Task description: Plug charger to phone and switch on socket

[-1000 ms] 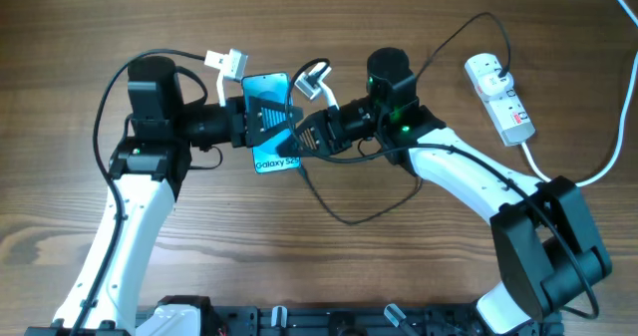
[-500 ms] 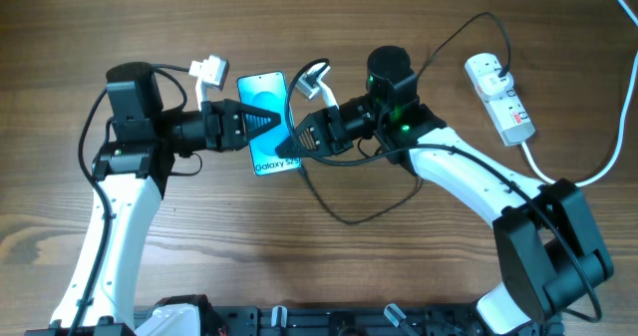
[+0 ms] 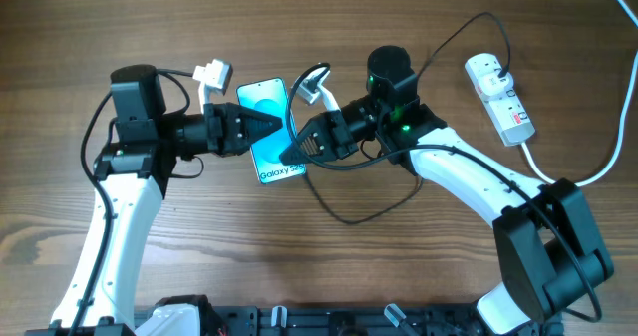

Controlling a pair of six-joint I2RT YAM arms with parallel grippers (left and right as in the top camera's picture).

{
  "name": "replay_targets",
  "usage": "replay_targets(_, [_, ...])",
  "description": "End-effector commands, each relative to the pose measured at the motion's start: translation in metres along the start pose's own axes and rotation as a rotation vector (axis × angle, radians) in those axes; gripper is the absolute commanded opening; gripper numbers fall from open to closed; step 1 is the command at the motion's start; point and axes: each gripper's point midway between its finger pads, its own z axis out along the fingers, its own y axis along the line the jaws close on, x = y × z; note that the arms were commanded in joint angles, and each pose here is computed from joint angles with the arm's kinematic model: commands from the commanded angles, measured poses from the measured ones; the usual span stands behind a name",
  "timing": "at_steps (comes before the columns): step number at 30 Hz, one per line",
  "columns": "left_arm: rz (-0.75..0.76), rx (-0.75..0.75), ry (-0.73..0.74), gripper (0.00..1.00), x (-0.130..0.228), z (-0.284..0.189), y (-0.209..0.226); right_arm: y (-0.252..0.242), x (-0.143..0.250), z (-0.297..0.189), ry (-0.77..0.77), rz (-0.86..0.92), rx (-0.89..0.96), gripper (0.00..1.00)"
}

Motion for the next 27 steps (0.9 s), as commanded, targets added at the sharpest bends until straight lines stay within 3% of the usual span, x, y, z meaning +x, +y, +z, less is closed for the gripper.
replay_targets(1, [-0.011, -0.012, 0.001, 0.26, 0.001, 0.003, 0.004, 0.021, -0.003, 0.000, 0.026, -0.058, -0.021, 0.04])
replay_targets(17, [-0.002, -0.105, -0.035, 0.17, -0.004, 0.009, 0.020, 0.020, -0.005, 0.000, 0.019, -0.033, -0.015, 0.04])
replay_targets(25, [0.014, -0.127, -0.050, 0.04, -0.007, 0.009, 0.023, 0.016, -0.010, 0.000, -0.013, -0.029, 0.007, 0.04])
replay_targets(26, [0.021, -0.128, -0.050, 0.04, -0.007, 0.009, 0.024, 0.015, -0.011, 0.000, -0.018, -0.028, 0.011, 0.06])
replay_targets(27, [0.021, -0.137, -0.056, 0.04, -0.008, 0.009, 0.025, 0.015, -0.012, 0.000, -0.021, -0.029, 0.013, 0.17])
